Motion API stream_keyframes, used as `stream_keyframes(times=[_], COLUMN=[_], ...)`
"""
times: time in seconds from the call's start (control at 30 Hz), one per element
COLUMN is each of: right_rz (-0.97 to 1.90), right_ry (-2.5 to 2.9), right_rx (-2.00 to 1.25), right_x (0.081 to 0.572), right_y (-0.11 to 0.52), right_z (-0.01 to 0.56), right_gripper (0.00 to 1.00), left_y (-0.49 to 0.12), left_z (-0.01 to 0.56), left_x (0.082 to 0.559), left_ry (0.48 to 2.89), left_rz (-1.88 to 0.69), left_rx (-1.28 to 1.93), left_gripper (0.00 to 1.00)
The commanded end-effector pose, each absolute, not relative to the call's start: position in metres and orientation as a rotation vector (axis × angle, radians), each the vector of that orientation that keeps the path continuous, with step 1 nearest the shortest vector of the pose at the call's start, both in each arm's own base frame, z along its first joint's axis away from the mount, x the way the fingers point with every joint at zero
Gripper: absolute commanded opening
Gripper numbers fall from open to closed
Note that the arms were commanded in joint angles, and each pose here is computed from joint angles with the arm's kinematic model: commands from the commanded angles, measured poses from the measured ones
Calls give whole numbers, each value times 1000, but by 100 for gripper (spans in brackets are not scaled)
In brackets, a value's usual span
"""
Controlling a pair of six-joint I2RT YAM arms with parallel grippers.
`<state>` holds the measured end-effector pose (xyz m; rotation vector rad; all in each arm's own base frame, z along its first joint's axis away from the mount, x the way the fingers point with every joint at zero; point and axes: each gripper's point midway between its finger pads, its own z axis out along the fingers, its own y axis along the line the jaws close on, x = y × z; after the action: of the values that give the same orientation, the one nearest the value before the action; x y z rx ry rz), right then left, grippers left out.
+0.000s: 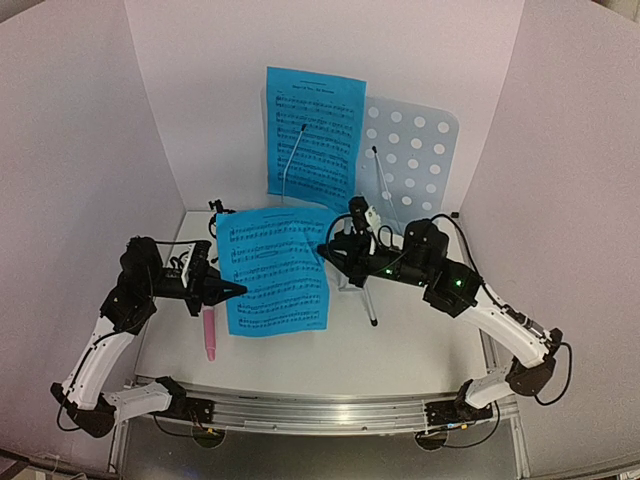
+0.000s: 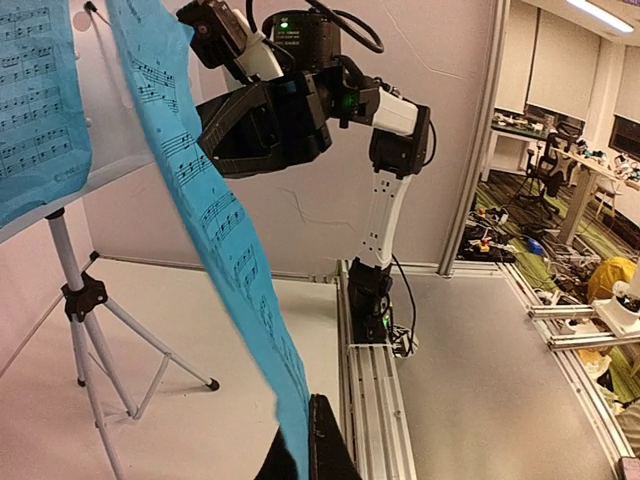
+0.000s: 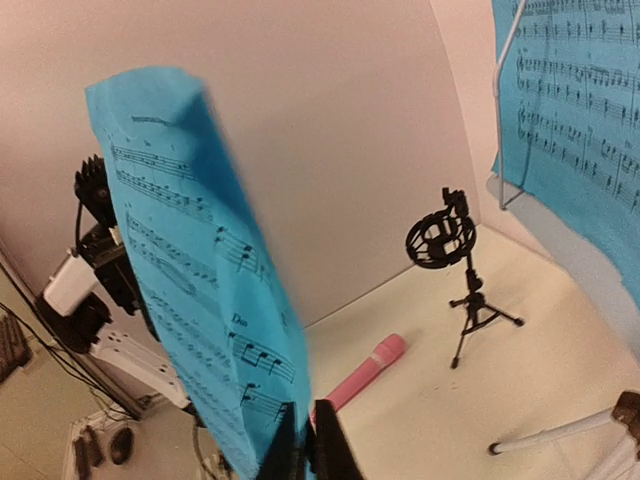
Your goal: Set up the instrument practice props
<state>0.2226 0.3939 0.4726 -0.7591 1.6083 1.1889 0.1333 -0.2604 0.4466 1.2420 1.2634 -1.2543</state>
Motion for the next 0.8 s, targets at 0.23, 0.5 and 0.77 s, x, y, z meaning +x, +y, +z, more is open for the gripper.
stream_keyframes(times=[0.23, 0.5, 0.77], right_rz=[1102, 1019, 1150], right_ry=[1517, 1600, 1628], right_rx=[-695, -754, -907], right_x=[217, 221, 205], right_y=[354, 356, 384], right_z=[502, 487, 466], right_gripper=[0, 0, 45], left_y=[-253, -252, -257], left_z=[419, 422, 441], left_x=[170, 177, 156], left_ry=[1482, 1460, 1361], left_rz=[-1049, -966, -1087], left_rx=[1135, 1156, 1214], left_gripper=[0, 0, 0])
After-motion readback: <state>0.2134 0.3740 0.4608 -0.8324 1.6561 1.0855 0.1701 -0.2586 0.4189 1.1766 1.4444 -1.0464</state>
